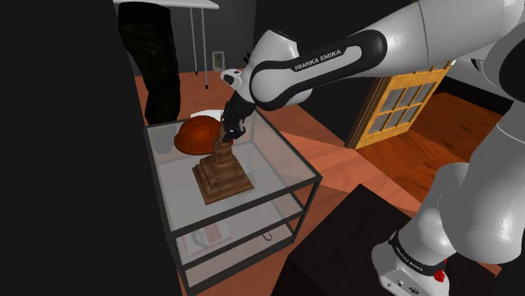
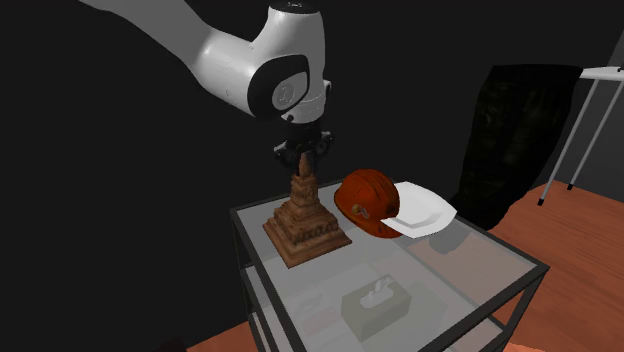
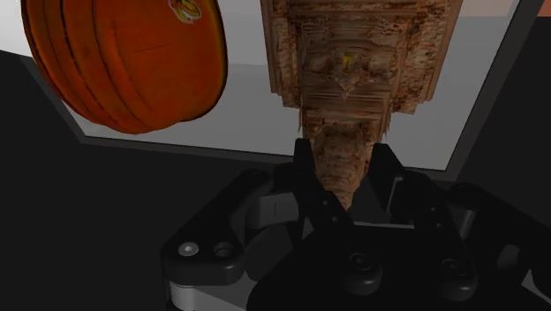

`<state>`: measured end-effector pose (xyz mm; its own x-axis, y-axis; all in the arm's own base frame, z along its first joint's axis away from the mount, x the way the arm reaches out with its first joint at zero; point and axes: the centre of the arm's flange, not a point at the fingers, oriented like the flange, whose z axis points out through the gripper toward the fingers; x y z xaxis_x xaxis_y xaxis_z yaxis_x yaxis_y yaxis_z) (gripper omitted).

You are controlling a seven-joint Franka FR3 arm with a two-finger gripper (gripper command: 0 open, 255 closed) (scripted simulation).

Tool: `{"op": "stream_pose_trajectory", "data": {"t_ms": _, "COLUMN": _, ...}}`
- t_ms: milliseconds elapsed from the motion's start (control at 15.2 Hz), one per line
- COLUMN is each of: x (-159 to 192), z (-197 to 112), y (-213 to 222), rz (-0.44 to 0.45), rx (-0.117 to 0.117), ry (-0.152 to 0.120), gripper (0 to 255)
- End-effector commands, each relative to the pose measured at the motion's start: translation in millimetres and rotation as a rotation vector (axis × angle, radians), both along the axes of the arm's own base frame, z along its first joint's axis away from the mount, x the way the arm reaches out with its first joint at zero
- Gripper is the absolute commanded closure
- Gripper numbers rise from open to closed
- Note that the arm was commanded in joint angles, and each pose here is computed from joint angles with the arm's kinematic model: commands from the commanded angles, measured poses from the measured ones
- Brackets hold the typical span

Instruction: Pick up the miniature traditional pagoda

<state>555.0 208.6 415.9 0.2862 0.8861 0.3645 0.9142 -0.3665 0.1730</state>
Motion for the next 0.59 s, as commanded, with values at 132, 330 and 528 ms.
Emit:
{"op": "stream_pose_trajectory", "data": {"t_ms": 132, "x": 0, "z": 8, "y": 0, "rz": 0.0, "rx": -0.002, "ry": 0.005, "gripper": 255}}
{"op": "stream_pose_trajectory", "data": {"t_ms": 330, "x": 0, "z": 24, "y": 0, "rz": 0.0, "rx": -0.002, "ry": 0.005, "gripper": 255}}
{"op": "stream_pose_trajectory", "data": {"t_ms": 528, "x": 0, "z": 40, "y": 0, "rz": 0.0, "rx": -0.002, "ry": 0.005, "gripper": 255}}
